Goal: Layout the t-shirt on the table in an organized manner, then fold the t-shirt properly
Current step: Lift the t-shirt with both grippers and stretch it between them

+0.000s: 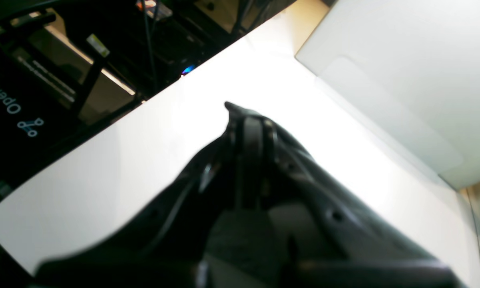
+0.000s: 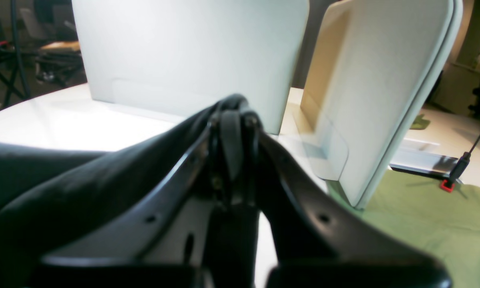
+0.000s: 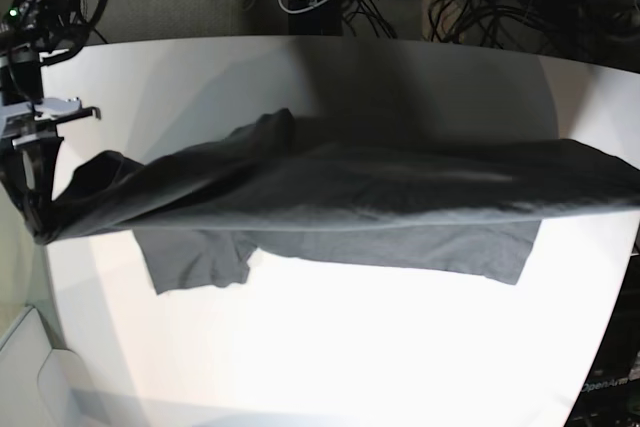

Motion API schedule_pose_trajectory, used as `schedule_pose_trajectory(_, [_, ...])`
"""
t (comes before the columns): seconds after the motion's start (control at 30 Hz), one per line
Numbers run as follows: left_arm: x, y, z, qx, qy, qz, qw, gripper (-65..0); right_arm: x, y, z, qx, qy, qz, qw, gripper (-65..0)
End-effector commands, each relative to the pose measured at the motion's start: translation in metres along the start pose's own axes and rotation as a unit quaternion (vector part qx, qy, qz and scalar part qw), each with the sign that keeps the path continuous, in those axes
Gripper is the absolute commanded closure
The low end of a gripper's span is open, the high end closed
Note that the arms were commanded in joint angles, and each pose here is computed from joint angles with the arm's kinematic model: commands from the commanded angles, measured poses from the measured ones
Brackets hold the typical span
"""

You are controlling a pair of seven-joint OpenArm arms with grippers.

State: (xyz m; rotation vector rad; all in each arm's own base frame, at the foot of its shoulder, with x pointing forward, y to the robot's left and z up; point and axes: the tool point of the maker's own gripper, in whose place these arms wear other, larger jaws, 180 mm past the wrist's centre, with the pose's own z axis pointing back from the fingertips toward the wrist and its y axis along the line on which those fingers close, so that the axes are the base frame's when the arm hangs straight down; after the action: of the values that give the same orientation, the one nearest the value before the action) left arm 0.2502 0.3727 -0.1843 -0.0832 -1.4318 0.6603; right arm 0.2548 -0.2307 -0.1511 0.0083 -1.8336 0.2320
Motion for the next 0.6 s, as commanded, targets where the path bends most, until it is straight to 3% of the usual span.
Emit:
schedule_pose_trajectory(0.0, [0.02,-0.009,-0.001,-0.015,-0.033,-0.007,0.999,-0.1,0.017,-0.002,-0.003,0.001,-0.033,0.004,0.9995,0.0])
schedule_pose_trajectory(0.17, [0.035,-0.023,-0.011,-0.032,-0.061,0.005,0.998,-0.1,0.023,-0.007,-0.024,-0.004,-0.044,0.01,0.999,0.0])
schedule_pose_trajectory(0.33, [0.038,-0.064,-0.035,-0.079,-0.065,-0.019,0.995,-0.1,0.013,-0.01,-0.083,0.004,0.028,0.038,0.9989,0.0])
schedule_pose_trajectory(0.57, [0.022,-0.104,-0.103,-0.099,-0.037,-0.056,0.993,-0.1,0.0,0.006,-0.186,0.053,0.126,0.086,0.9869,0.0])
